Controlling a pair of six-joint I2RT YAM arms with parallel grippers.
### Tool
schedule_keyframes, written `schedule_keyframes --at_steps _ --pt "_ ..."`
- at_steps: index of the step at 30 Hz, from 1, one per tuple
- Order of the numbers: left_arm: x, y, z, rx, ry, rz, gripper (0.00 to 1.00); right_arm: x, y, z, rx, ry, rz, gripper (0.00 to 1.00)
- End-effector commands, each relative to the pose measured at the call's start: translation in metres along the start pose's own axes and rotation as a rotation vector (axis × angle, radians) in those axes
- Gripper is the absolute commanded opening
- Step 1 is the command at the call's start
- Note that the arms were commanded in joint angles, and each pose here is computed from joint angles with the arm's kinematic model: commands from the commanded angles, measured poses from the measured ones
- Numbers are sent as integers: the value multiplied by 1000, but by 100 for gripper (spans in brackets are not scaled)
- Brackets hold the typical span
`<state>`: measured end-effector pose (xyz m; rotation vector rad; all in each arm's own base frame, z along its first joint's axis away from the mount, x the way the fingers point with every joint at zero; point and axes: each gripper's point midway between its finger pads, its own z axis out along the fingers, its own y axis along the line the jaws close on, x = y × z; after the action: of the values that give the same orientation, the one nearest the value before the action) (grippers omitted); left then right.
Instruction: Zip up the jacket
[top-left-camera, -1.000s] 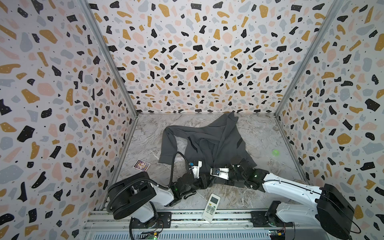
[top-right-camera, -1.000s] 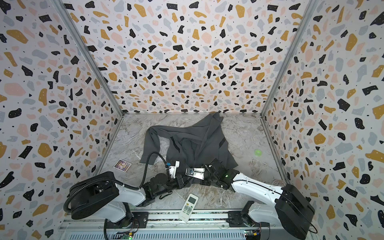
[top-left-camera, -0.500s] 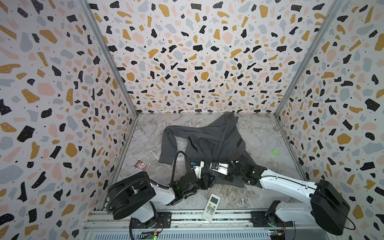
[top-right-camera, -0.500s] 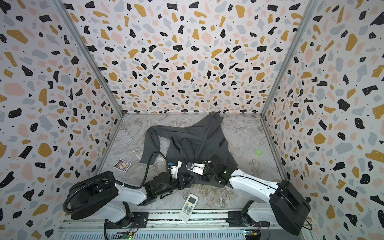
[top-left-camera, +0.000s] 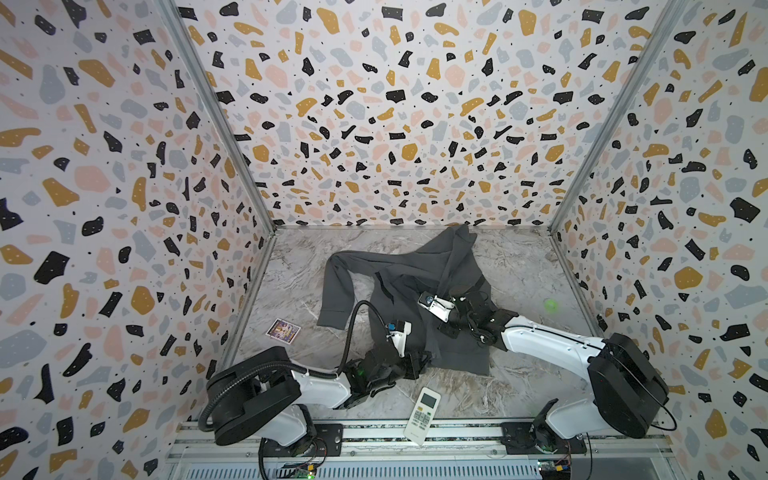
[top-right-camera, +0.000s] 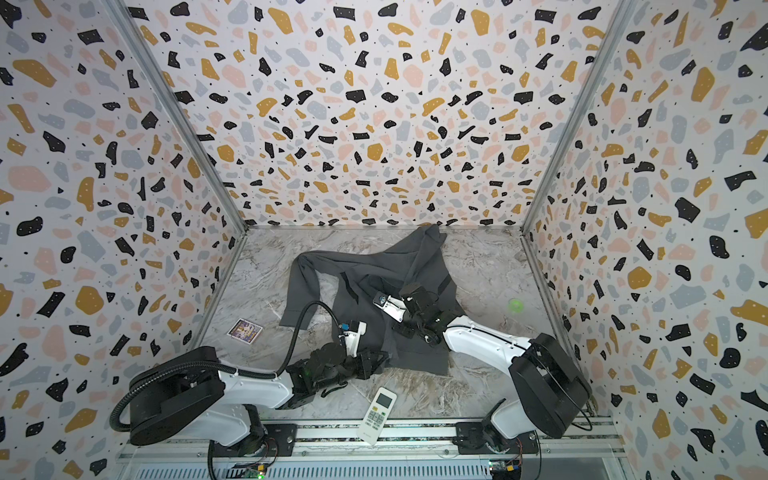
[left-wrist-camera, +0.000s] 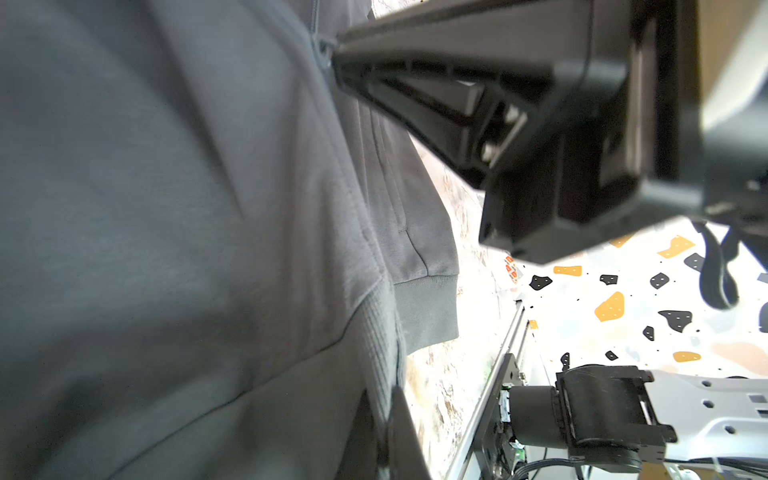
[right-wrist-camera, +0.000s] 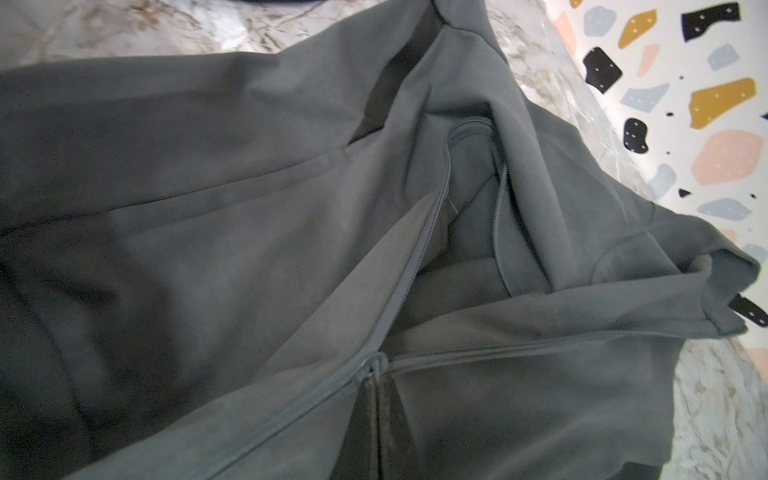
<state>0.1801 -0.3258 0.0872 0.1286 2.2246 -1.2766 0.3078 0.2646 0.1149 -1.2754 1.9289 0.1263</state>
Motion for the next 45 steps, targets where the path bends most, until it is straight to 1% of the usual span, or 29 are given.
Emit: schedule_keyframes --at_steps 1,7,11,16,22,25,28,32,36,41,45 --pt "30 4 -3 -36 128 54 0 -33 -84 -19 276 -76 151 0" --pt "22 7 -4 -83 107 75 0 -34 -145 -19 356 -30 319 0" --pt "21 16 -9 -119 86 54 0 -34 -176 -8 387 -7 346 0" --pt "13 38 -26 -217 10 15 0 -40 -221 2 449 -2 362 0" --pt "-2 51 -46 -291 -78 0 0 -55 -284 7 571 8 362 0" --pt "-3 55 -51 -313 -89 0 0 -58 -321 9 625 4 421 0" --pt "-1 58 -51 -326 -81 -2 0 -50 -351 21 647 45 478 0" --pt "-1 65 -53 -359 -89 -26 0 -38 -375 42 669 89 460 0" --pt "-2 80 -64 -432 -122 -62 0 -23 -394 54 712 108 446 0" --pt "-1 89 -71 -456 -141 -99 0 -5 -415 58 789 120 429 0" --pt "5 94 -72 -465 -131 -122 0 8 -433 55 853 115 451 0"
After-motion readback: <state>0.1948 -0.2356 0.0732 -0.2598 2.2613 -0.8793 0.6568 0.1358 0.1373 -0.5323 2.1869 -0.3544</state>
